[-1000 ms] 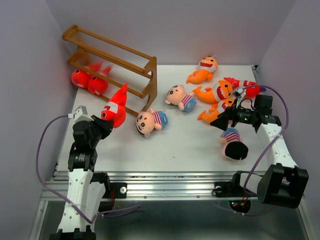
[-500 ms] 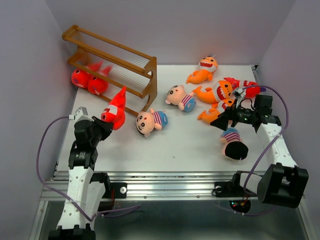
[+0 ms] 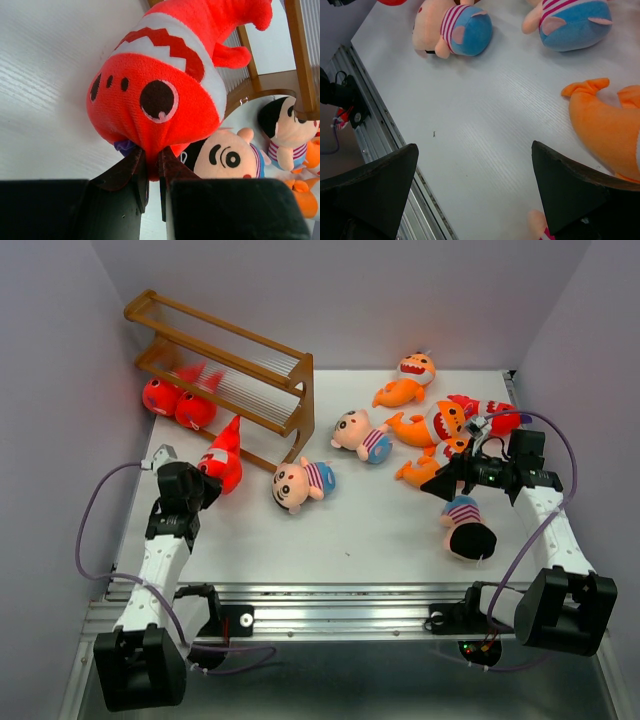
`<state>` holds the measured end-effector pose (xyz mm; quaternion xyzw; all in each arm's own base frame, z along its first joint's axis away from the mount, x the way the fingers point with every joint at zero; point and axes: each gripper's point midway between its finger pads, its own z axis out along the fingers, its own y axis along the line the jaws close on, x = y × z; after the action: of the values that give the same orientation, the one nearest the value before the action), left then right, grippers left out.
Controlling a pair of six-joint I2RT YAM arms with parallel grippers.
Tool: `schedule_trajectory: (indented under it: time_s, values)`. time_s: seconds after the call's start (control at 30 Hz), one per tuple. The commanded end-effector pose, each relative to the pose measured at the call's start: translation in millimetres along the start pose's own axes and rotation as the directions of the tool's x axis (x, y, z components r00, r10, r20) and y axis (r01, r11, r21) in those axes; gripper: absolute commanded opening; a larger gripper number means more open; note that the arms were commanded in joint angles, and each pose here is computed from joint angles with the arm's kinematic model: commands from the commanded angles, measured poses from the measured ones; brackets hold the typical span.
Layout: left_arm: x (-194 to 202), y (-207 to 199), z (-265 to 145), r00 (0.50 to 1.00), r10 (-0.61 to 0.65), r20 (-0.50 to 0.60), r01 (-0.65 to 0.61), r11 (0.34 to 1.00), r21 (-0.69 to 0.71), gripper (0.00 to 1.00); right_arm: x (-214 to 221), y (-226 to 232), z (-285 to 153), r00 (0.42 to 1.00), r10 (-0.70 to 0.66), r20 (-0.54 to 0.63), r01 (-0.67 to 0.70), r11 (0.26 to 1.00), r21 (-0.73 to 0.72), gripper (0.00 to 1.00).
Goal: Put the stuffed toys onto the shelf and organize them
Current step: Place the stuffed toy onto shelf
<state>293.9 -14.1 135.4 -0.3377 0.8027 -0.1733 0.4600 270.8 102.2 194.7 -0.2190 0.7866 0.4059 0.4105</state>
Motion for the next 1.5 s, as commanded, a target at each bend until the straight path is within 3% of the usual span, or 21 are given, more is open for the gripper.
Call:
schedule_trajectory:
  time_s: [0.0, 0.63, 1.03, 1.47]
  values:
    - [-23, -21, 13, 0.997, 0.001, 0.078, -0.007, 0.997, 0.076, 0.00, -9, -1, -3, 0.999, -0.049, 0.019, 0.049, 0.999, 0.009, 1.00]
    - [-63, -71, 77, 0.987, 0.149, 0.057, -0.156, 0.975, 0.157, 0.00, -7, -5, -2, 0.999, -0.046, 0.009, 0.046, 0.999, 0.020, 1.00]
    - [-80, -91, 124, 0.983, 0.170, 0.064, -0.179, 0.965, 0.192, 0.00, -5, -8, -2, 0.999, -0.045, 0.003, 0.045, 0.998, 0.033, 1.00]
    - [-85, -86, 168, 0.988, 0.144, 0.052, -0.150, 0.978, 0.142, 0.00, -4, -13, -2, 0.999, -0.047, -0.005, 0.047, 0.998, 0.048, 1.00]
